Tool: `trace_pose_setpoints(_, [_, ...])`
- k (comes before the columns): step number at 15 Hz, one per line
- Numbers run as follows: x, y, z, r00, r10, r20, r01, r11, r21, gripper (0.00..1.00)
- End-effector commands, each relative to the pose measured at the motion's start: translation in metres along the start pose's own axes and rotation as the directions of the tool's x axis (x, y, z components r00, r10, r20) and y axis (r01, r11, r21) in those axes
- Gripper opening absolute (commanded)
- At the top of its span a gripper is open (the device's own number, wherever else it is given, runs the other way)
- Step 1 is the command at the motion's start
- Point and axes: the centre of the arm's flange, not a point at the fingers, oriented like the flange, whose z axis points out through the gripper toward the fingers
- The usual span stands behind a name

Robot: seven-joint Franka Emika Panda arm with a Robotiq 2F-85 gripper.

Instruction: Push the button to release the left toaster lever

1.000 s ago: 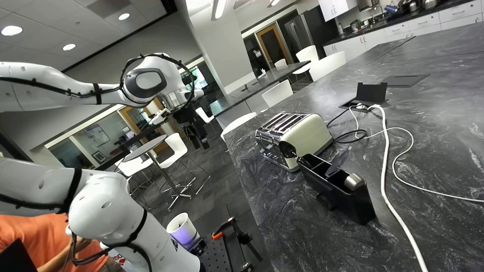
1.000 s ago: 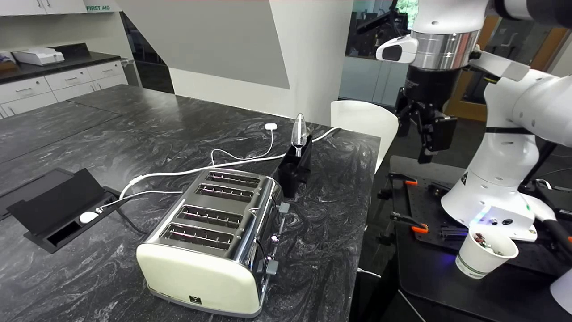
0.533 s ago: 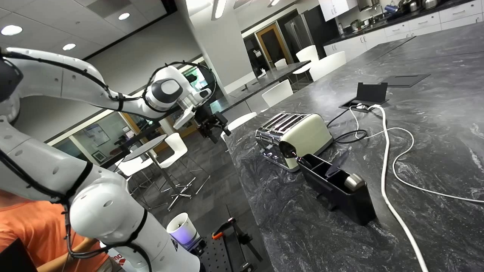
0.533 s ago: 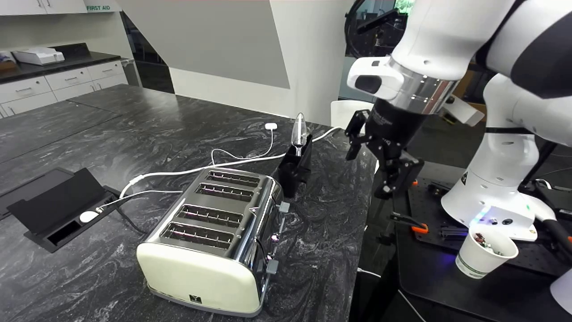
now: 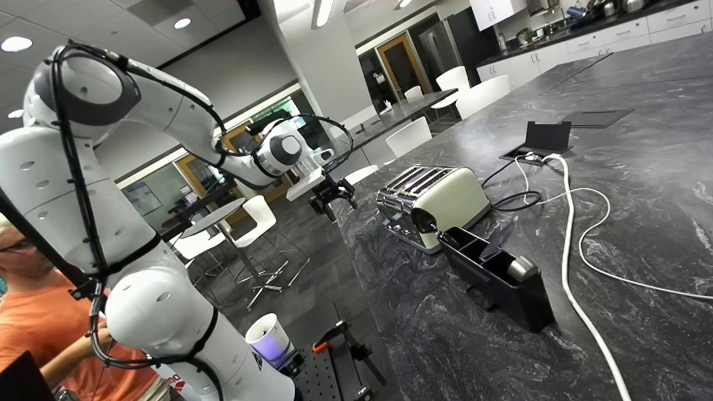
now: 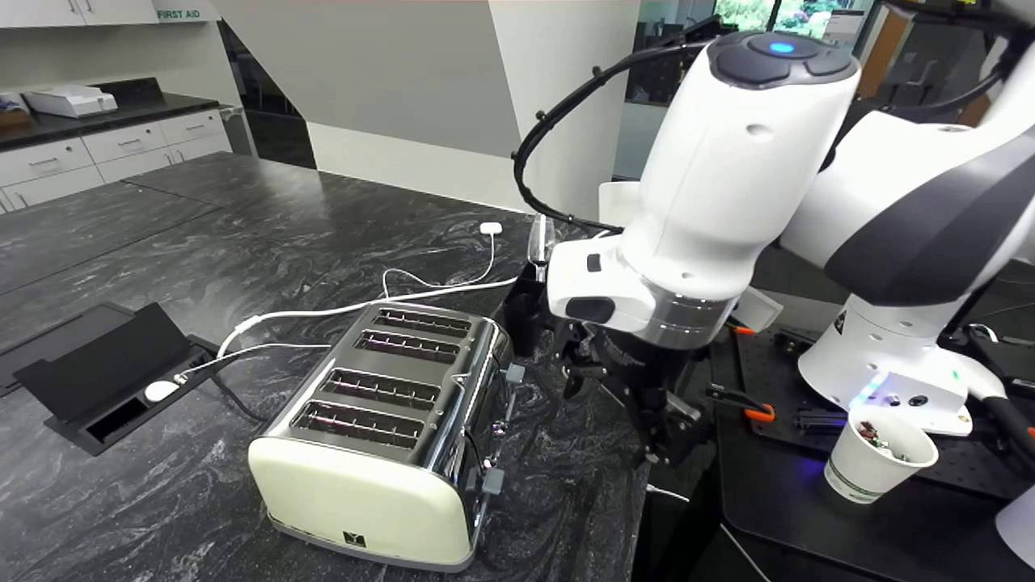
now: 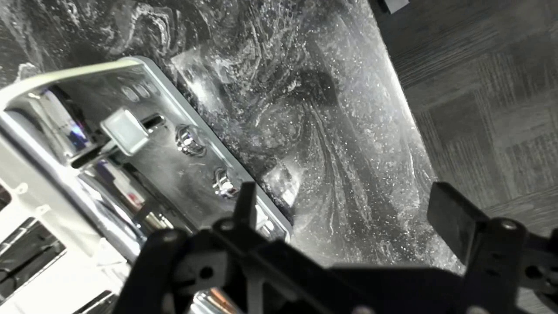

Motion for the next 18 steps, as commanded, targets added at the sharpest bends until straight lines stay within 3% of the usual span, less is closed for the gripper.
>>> trace_pose_setpoints(1, [0.004,0.000,0.004,1.000,-0.005,0.002,0.005,1.000,0.007,1.00])
trace_pose_setpoints(3, [0.008,0.000,0.005,1.000,-0.015,0.001,0.015,1.000,0.011,1.00])
trace_pose_setpoints(6, [0.013,-0.014,0.024,0.993,-0.116,-0.019,0.115,0.993,-0.028,1.00])
trace_pose_setpoints(7, [0.013,-0.020,0.030,0.986,-0.160,-0.037,0.158,0.986,-0.052,0.76])
trace_pose_setpoints(8, [0.013,-0.027,0.036,0.979,-0.198,-0.053,0.194,0.978,-0.072,0.74])
trace_pose_setpoints(12, [0.017,-0.043,0.064,0.941,-0.317,-0.117,0.295,0.939,-0.179,0.43])
trace_pose_setpoints(18, [0.019,-0.040,0.105,0.912,-0.376,-0.163,0.311,0.895,-0.320,0.00])
